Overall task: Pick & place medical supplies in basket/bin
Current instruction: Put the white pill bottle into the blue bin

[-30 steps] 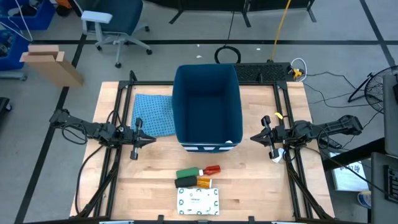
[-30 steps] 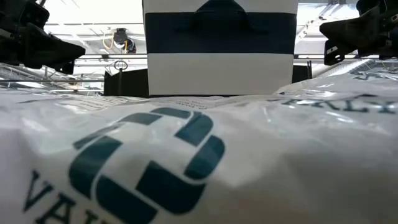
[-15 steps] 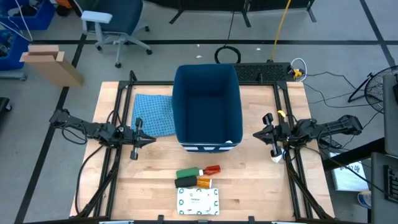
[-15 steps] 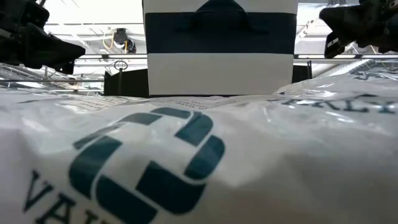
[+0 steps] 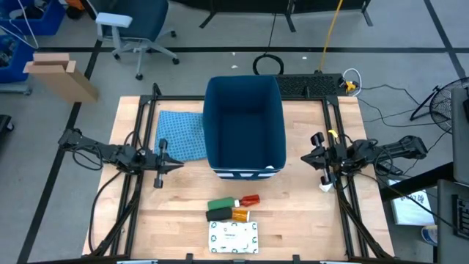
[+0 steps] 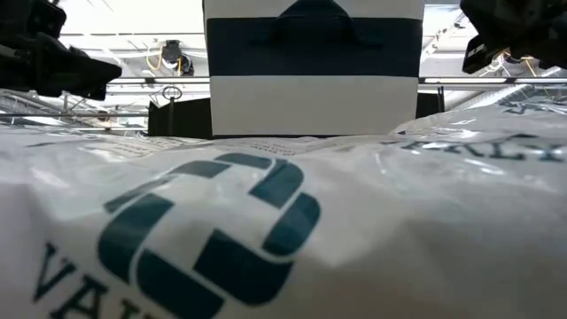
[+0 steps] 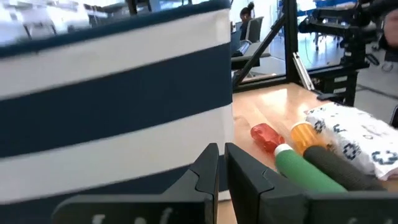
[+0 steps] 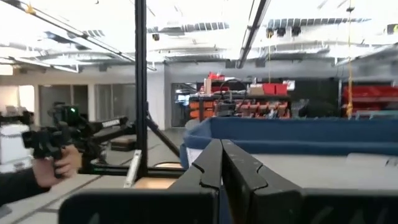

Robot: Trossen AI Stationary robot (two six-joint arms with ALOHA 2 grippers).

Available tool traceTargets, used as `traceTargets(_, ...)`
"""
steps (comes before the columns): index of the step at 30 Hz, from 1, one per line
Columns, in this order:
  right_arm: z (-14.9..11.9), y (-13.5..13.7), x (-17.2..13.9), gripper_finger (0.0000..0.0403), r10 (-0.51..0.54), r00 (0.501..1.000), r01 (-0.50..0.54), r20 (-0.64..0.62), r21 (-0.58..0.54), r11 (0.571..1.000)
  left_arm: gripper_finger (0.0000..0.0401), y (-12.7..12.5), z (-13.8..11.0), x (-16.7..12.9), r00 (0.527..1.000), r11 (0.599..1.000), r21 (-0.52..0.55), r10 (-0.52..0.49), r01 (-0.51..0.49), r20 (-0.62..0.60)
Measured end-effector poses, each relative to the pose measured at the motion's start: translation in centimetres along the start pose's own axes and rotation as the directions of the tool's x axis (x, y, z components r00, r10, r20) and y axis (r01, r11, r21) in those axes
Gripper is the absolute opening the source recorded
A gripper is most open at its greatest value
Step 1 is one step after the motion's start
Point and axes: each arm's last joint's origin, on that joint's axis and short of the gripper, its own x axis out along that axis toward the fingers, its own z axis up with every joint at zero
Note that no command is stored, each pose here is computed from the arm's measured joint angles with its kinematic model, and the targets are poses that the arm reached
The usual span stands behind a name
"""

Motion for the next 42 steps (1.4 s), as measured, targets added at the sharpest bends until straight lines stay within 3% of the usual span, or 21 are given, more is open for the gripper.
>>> traceTargets(4, 0.1, 0.0, 0.0, 0.0000, -0.009, 1.000, 0.009, 0.004, -0.049, 0.999, 0.0033, 0.1, 0.4, 0.0, 0.999, 1.000, -0.006, 0.009, -0.009, 0.042)
traceTargets(7, -0.7, -0.3, 0.2, 0.0000, -0.116, 0.970, 0.085, -0.214, -0.149, 0.985, 0.0033, 0.1, 0.6, 0.0, 0.998, 0.999, -0.041, 0.013, -0.010, 0.063)
traceTargets(11, 3.4, -0.7, 1.4, 0.0010, -0.248, 0.907, 0.185, -0.340, -0.208, 0.961, 0.0033, 0.2, 0.8, 0.0, 0.996, 0.999, -0.047, 0.017, -0.013, 0.085)
traceTargets(16, 7.5, -0.9, 3.1, 0.0052, -0.298, 0.772, 0.195, -0.562, -0.237, 0.952, 0.0033, 0.2, 1.0, 0.0, 0.995, 0.998, -0.060, 0.019, -0.013, 0.095)
traceTargets(19, 8.9, -1.1, 3.7, 0.0088, -0.380, 0.595, 0.225, -0.708, -0.307, 0.925, 0.0033, 0.2, 1.0, -0.1, 0.995, 0.998, -0.065, 0.020, -0.013, 0.102)
traceTargets(24, 10.2, -1.0, 5.2, 0.0154, -0.379, 0.289, 0.140, -0.879, -0.353, 0.925, 0.0033, 0.2, 1.1, -0.1, 0.993, 0.998, -0.062, 0.022, -0.016, 0.112)
traceTargets(29, 8.8, -0.5, 5.4, 0.0203, -0.226, -0.094, 0.018, -0.970, -0.229, 0.973, 0.0033, 0.2, 1.1, -0.1, 0.993, 0.997, -0.078, 0.025, -0.016, 0.112)
traceTargets(31, 7.4, -0.2, 5.1, 0.0217, -0.151, -0.222, 0.015, -0.963, -0.158, 0.987, 0.0033, 0.2, 1.1, -0.1, 0.994, 0.996, -0.093, 0.025, -0.014, 0.111)
traceTargets(35, 4.8, 0.7, 4.4, 0.0238, -0.049, -0.362, -0.002, -0.931, -0.052, 0.999, 0.0033, 0.2, 1.1, -0.1, 0.994, 0.993, -0.121, 0.028, -0.015, 0.108)
traceTargets(42, 1.3, 2.6, 3.2, 0.0263, -0.015, -0.412, -0.126, -0.911, 0.040, 0.991, 0.0033, 0.2, 1.0, -0.1, 0.995, 0.985, -0.170, 0.027, -0.009, 0.101)
